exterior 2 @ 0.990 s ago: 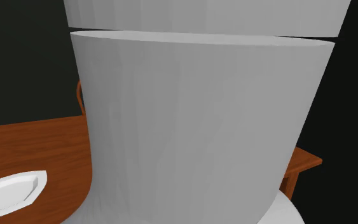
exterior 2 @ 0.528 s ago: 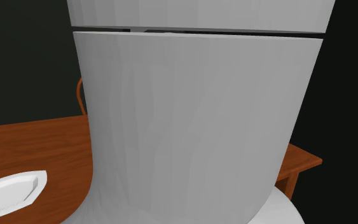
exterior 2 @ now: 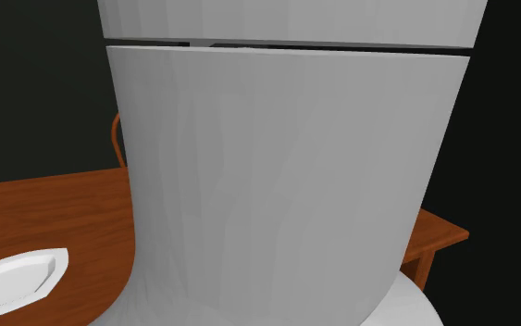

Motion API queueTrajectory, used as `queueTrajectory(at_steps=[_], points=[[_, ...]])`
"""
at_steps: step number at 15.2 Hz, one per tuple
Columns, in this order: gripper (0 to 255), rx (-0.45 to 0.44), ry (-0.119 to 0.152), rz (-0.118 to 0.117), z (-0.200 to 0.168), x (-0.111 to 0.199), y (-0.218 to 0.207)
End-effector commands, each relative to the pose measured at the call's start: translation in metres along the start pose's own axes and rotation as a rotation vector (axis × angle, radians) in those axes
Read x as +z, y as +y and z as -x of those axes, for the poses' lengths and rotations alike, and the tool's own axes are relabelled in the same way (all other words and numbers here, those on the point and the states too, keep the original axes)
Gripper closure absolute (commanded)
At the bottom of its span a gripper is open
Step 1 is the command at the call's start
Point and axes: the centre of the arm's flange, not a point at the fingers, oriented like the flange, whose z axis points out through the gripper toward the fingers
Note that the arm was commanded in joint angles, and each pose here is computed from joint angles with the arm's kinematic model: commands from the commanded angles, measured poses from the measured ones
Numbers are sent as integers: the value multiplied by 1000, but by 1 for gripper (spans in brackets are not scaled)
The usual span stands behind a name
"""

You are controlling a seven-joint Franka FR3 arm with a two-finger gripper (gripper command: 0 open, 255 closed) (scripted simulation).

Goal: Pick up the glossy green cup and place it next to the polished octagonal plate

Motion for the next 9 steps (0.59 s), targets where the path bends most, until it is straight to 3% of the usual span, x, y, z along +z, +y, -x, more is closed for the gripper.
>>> queueTrajectory(at_steps=[1, 4, 9], points=[[255, 0, 0, 0, 0, 0, 0], [255, 0, 0, 0, 0, 0, 0], [255, 0, 0, 0, -2, -26, 0]])
